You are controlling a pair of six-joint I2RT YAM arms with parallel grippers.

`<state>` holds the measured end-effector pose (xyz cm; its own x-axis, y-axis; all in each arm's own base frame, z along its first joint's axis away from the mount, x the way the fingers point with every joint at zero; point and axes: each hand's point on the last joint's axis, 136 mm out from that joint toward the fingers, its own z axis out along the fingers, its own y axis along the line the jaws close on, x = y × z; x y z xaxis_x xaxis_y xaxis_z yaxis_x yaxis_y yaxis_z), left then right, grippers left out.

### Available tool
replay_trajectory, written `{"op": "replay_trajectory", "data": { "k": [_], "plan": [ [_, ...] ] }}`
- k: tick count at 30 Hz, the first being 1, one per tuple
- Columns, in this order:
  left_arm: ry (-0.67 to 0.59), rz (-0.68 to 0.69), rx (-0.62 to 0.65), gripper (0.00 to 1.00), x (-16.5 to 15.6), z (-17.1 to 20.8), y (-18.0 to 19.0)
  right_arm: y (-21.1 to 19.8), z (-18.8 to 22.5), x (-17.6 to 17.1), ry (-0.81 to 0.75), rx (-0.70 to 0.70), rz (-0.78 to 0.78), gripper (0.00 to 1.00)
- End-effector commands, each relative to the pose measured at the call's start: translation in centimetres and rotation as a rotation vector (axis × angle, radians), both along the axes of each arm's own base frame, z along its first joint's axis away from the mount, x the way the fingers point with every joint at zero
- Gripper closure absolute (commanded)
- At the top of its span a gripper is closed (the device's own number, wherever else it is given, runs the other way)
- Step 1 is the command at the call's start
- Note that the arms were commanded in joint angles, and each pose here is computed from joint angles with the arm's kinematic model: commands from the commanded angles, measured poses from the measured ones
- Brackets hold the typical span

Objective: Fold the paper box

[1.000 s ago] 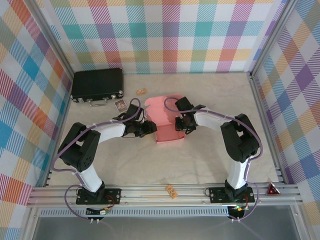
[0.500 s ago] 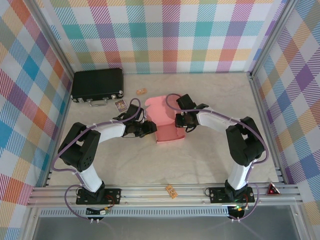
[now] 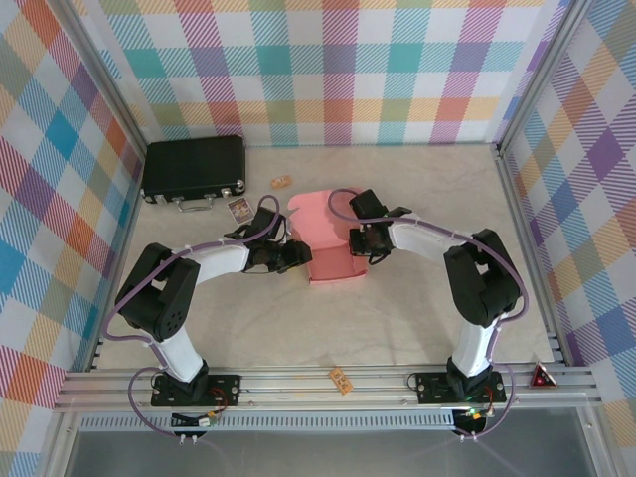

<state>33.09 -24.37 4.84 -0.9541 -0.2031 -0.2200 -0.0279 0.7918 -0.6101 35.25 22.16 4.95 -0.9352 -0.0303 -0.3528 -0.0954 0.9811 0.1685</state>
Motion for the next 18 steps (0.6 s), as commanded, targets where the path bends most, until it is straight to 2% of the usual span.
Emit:
{"op": "replay_trajectory", "data": {
  "k": [1, 5, 15, 18],
  "plan": [
    [0.003, -0.020, -0.014, 0.56, -0.1, 0.2, -0.7, -0.4, -0.8, -0.4, 0.023, -0.030, -0.001, 0.78],
    [0.002, -0.022, -0.015, 0.56, -0.1, 0.3, -0.8, -0.6, -1.1, -0.3, 0.028, -0.053, 0.001, 0.83],
    [0.008, -0.024, -0.016, 0.56, -0.1, 0.0, -0.9, -1.5, -2.0, -0.4, 0.043, -0.140, 0.019, 0.84],
    [0.011, -0.028, -0.024, 0.56, -0.1, -0.1, -1.0, -1.6, -2.2, -0.5, 0.048, -0.169, 0.030, 0.87]
  ]
}}
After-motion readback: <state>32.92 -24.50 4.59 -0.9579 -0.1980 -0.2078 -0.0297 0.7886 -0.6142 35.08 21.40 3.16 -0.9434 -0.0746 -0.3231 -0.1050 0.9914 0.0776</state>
